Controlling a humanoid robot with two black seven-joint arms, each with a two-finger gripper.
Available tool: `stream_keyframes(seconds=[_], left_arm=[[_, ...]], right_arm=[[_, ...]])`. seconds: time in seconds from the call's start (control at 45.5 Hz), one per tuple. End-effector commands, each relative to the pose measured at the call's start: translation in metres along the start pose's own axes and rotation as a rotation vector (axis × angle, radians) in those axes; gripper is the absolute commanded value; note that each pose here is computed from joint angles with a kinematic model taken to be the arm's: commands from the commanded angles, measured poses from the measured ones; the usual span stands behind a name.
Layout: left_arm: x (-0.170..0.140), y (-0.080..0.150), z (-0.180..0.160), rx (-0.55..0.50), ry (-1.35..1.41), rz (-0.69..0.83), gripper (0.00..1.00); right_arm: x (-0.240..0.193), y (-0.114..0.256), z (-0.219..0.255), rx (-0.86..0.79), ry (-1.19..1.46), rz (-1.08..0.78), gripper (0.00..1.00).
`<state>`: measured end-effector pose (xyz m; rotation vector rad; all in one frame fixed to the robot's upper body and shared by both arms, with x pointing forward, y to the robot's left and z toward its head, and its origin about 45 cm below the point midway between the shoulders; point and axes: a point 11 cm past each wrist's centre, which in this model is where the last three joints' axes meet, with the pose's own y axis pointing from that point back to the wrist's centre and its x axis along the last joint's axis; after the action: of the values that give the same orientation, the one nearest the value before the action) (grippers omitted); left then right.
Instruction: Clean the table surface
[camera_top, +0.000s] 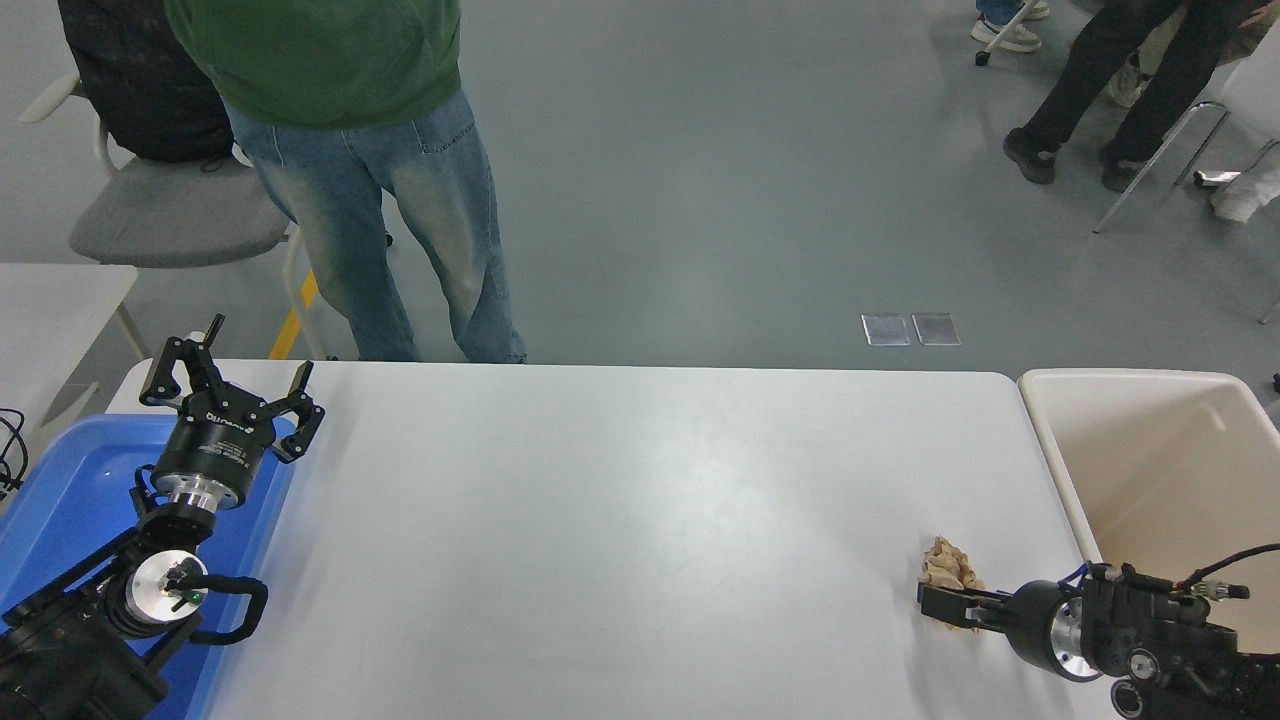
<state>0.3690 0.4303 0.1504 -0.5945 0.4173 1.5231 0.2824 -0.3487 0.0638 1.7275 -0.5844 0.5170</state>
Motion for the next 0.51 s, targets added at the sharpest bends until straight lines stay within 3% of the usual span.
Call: stream_keyframes(seconds=[0.0, 0.198, 0.352, 0.418, 0.462, 0.484], left_arm=[[0.0003, 0.0001, 0.0004, 0.0, -0.001, 0.0, 0.99], [0.0, 0.0001, -0.0003, 0.0, 0.0, 0.0, 0.99], [0.0, 0.0001, -0.0003, 0.0, 0.0, 0.0, 0.99], [0.0003, 0.0001, 0.0004, 0.0, -0.001, 0.0, 0.99], [0.0, 0.0001, -0.0003, 0.0, 0.0, 0.0, 0.99], [0.0, 0.0001, -0.0003, 0.0, 0.0, 0.0, 0.99]], right_arm=[[-0.0004, -0.0006, 0.0012, -0.001, 0.015, 0.014, 1.0], [0.0014, -0.0028, 0.0005, -0.001, 0.017, 0.041, 0.93], [0.0013, -0.0025, 0.001, 0.002, 0.029, 0.055, 0.74], [0.0011, -0.0024, 0.0002, 0.006, 0.035, 0.055, 0.59], [-0.0002, -0.0024, -0.001, 0.018, 0.036, 0.046, 0.36], [-0.0007, -0.0027, -0.0026, 0.027, 0.036, 0.044, 0.3]])
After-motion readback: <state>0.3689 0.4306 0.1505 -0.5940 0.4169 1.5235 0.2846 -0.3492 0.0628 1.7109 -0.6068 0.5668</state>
